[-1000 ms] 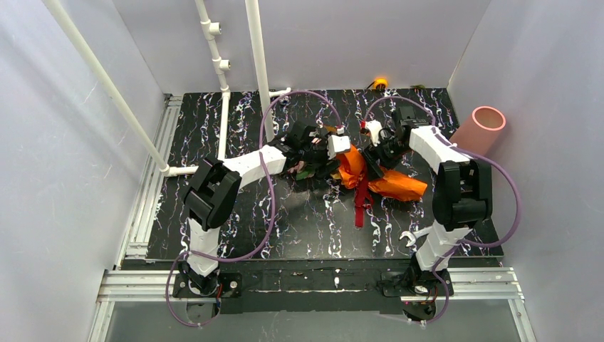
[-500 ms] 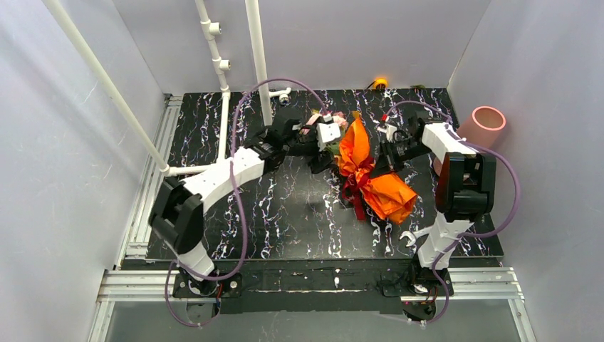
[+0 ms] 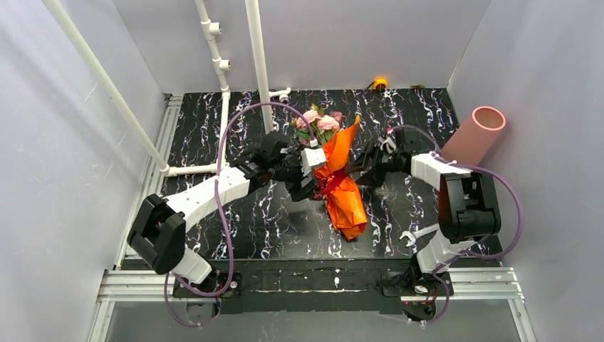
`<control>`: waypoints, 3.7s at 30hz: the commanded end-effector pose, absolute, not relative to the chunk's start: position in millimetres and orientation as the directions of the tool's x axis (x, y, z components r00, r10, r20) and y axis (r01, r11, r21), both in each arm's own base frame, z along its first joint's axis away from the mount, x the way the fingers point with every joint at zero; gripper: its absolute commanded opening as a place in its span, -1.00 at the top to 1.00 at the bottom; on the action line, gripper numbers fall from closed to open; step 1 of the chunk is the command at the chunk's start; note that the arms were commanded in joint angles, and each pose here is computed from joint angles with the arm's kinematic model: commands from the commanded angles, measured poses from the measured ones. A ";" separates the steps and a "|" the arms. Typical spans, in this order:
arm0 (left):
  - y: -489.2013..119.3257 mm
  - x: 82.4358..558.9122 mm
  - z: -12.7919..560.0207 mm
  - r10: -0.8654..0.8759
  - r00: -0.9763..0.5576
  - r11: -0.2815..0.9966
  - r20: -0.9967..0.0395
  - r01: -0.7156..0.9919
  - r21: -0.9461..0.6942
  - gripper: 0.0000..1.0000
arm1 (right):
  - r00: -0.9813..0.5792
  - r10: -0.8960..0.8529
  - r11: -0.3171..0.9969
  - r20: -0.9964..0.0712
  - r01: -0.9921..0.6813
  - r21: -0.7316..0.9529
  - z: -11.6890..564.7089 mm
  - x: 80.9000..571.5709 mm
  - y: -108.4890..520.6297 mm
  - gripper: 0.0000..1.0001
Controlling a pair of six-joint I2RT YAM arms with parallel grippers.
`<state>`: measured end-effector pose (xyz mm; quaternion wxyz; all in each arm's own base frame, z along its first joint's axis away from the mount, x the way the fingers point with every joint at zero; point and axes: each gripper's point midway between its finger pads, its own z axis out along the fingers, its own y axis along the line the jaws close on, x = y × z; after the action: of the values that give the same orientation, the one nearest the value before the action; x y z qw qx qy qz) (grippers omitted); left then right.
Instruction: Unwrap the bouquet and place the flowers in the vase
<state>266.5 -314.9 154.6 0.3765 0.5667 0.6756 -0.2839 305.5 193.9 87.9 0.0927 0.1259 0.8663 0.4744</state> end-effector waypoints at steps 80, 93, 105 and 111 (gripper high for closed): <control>-297.1 222.8 124.1 0.584 -0.037 0.073 -0.811 0.997 0.008 -0.10 | -0.668 -0.395 0.511 -0.630 -0.730 0.454 152.0 250.4 194.4 -0.35; -291.4 231.5 71.5 0.626 -0.033 0.134 -0.779 0.989 0.066 -0.23 | -0.695 -0.369 0.559 -0.617 -0.696 0.450 143.9 276.9 228.6 -0.23; -303.8 221.0 46.7 0.645 -0.078 0.158 -0.760 0.987 0.033 -0.43 | -0.619 -0.487 0.581 -0.616 -0.756 0.300 92.0 305.2 211.3 -0.02; -303.6 233.8 38.5 0.660 -0.135 0.233 -0.739 0.972 0.031 -0.47 | -0.604 -0.554 0.534 -0.572 -0.786 0.312 64.7 299.0 210.1 -0.28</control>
<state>223.2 -303.4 42.3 0.3226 0.5934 0.6924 -0.2539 295.1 210.5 82.0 0.2123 -0.3601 0.8630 0.2838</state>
